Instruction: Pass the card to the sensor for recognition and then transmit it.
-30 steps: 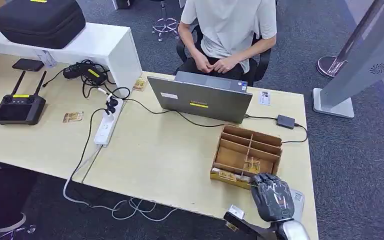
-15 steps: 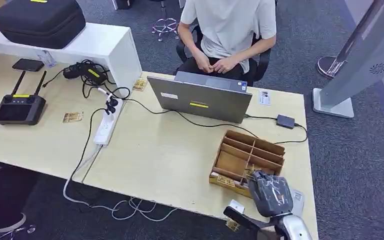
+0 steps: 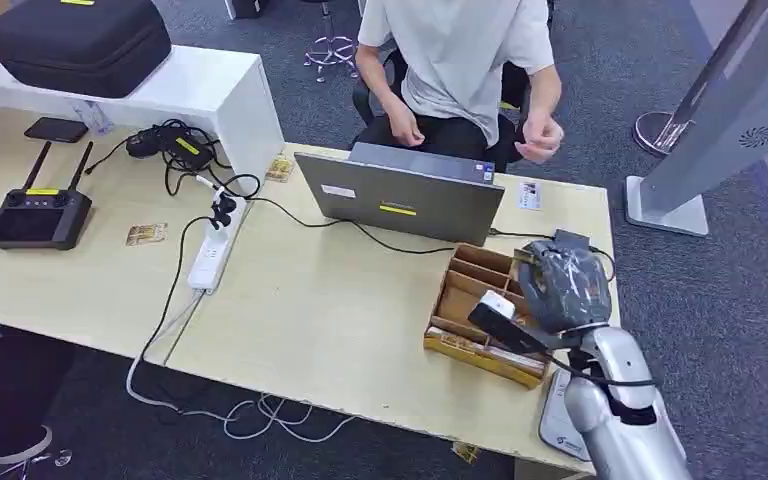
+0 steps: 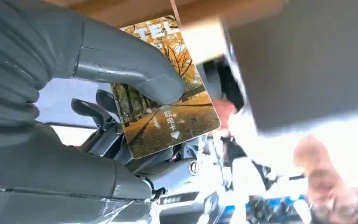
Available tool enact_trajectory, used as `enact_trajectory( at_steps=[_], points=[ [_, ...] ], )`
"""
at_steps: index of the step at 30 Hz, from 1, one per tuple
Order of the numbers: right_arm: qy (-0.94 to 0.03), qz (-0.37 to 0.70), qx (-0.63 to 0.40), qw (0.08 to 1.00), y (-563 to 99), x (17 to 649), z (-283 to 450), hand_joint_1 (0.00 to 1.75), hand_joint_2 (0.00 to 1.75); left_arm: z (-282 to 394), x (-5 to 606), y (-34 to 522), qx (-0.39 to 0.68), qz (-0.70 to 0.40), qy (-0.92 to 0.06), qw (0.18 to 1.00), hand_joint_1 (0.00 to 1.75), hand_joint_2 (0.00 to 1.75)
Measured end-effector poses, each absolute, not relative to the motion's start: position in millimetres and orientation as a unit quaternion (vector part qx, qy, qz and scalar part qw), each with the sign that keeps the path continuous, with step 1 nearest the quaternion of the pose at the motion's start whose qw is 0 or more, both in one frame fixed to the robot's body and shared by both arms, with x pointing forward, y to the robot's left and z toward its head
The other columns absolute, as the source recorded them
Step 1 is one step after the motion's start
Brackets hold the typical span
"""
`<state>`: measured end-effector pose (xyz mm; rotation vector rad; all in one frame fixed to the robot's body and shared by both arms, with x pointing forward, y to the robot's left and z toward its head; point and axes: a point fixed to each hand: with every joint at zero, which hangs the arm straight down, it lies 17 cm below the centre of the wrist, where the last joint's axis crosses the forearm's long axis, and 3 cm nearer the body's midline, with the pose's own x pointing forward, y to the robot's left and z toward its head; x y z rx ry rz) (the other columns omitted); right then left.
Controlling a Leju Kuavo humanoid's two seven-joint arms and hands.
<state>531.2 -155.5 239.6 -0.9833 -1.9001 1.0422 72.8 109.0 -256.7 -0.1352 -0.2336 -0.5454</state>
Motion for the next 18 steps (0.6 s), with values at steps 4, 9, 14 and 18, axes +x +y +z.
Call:
enact_trajectory(
  at_steps=[4,9,14,18],
  points=[
    [-0.750,0.382,-0.411,0.351,-159,566,301,1.75,1.75,-257,72,110,-0.067,-0.282,-0.116,0.950,0.00,1.75],
    [-0.751,0.378,-0.412,0.350,-157,572,309,1.75,1.75,-257,72,110,-0.066,-0.286,-0.116,0.949,0.00,1.75],
    [-0.748,0.360,-0.436,0.348,-160,584,331,1.75,1.75,-257,71,110,-0.068,-0.300,-0.116,0.945,0.00,1.75],
    [-0.718,0.336,-0.495,0.357,-176,617,372,1.75,1.75,-257,70,110,-0.069,-0.328,-0.117,0.935,0.00,1.75]
  ],
)
